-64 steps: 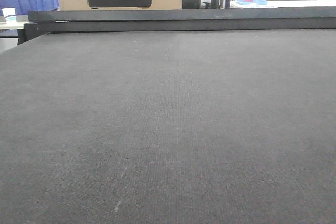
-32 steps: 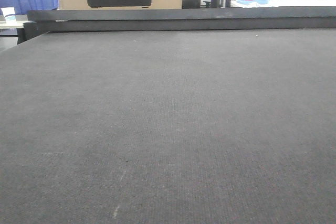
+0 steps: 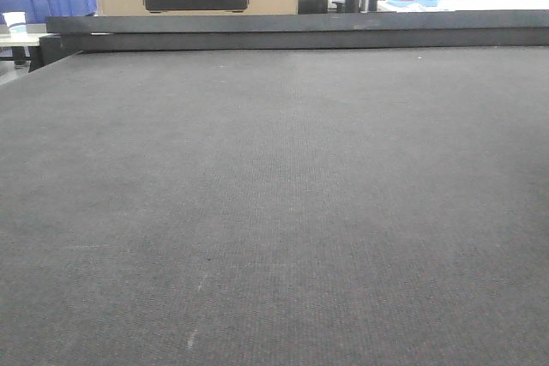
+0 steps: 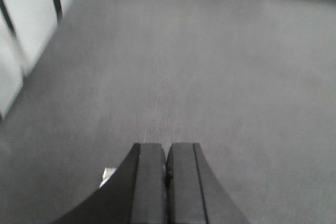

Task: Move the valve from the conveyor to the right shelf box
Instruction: 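Close the right gripper around the white-bodied valve with silver handle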

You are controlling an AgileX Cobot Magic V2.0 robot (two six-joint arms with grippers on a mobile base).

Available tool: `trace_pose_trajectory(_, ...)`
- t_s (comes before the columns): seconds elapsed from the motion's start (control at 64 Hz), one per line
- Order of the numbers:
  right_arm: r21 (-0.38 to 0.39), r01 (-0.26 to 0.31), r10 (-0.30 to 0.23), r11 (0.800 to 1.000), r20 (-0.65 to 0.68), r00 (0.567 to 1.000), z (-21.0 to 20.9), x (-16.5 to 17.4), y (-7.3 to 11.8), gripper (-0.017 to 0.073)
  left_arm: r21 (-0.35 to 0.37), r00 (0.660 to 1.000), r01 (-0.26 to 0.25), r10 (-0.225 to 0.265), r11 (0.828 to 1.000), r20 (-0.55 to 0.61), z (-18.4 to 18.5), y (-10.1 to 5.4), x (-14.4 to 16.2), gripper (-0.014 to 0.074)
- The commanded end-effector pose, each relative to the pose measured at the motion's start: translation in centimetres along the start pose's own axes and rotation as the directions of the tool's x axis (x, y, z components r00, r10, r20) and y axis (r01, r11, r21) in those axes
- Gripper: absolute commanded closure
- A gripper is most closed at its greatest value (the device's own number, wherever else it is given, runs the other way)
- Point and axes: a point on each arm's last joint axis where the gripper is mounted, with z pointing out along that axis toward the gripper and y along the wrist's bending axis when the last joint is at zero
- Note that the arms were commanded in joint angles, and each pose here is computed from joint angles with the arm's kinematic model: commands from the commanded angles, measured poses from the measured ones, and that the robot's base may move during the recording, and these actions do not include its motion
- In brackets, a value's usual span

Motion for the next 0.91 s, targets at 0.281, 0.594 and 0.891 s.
trace_pose_trajectory(0.281,0.015,0.011,-0.003,1.0,-0.44,0.898,8.4,-1.4,-0.4,0.0722,-0.022,0.973,0.003,-0.008,1.0,-0.229,8.3,-0.3,-2.5,0.0704)
trace_pose_trajectory(0.594,0.025,0.022,0.001,0.999,-0.674,0.739,13.6,0.7,-0.9,0.0423,-0.029,0.958,0.001,-0.009,1.0,-0.287,10.3,-0.3,-2.1,0.0704)
trace_pose_trajectory(0.891,0.026,0.021,0.005,0.999,-0.722,0.692,15.7,1.7,-1.0,0.0001,-0.029,0.958,0.001,-0.009,1.0,-0.287,10.3,-0.3,-2.1,0.0704)
